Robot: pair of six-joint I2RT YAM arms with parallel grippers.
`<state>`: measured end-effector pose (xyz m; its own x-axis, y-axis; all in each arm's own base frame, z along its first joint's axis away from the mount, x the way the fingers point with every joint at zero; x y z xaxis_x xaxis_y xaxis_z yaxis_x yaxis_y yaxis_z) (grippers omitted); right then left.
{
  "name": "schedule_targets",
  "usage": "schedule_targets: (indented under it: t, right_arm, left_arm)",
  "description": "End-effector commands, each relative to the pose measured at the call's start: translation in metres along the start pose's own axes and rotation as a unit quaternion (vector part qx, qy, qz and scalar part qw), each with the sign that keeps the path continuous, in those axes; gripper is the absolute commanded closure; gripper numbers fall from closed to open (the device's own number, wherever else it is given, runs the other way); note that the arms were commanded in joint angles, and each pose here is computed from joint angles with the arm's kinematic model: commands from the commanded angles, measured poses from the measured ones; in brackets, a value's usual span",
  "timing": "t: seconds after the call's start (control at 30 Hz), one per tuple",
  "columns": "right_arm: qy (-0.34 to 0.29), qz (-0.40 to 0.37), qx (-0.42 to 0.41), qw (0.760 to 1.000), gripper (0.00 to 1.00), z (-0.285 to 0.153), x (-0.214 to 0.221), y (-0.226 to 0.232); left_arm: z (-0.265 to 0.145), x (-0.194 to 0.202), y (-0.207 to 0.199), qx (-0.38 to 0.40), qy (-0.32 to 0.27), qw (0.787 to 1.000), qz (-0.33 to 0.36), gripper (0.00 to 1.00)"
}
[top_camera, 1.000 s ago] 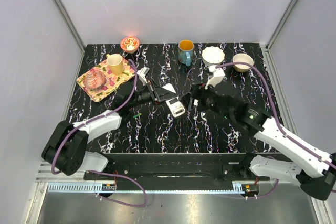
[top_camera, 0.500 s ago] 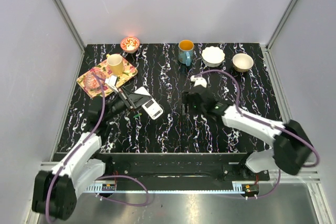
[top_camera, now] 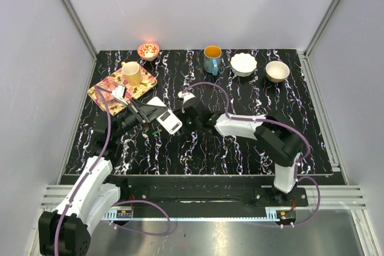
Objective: Load the batteries into the remote control
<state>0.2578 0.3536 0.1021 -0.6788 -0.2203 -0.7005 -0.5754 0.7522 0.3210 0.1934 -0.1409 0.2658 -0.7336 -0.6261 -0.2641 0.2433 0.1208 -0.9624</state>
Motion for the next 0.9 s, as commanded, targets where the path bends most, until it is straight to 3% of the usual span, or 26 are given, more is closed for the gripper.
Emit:
schedule_targets:
  t: [0.0,0.3,0.57,0.87]
  right_arm:
    - [-0.066,-0.047,-0.042,0.996,0.30,0.023,-0.031,0.044]
    - [-0.071,-0.080,-0.023,0.994,0.26,0.056,-0.016,0.064]
    - [-0.069,-0.162,0.043,0.983,0.23,0.076,-0.009,0.059]
    - [-0.053,-0.126,0.046,0.990,0.15,0.081,-0.013,0.075]
  left_arm:
    - [0.002,-0.016,-0.052,0.074,-0.013,0.997,0.031,1.00]
    - [0.006,-0.038,-0.077,0.130,-0.040,0.991,0.002,1.00]
    - [0.009,-0.045,-0.091,0.147,-0.045,0.988,0.004,1.00]
    - [0.013,-0.053,-0.099,0.147,-0.061,0.987,0.008,1.00]
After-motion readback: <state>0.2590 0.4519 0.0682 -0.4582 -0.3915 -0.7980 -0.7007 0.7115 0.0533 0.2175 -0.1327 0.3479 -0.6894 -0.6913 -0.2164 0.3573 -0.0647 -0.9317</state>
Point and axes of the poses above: each gripper's point midway between its finger pads, its own z axis out along the fingers, its own y axis along the line the jaws close on, x = y × z, the point moved 6 cm from there along -z, back along the fingers, and after that the axes turned 6 degrees about -z, right-handed, at the moved point
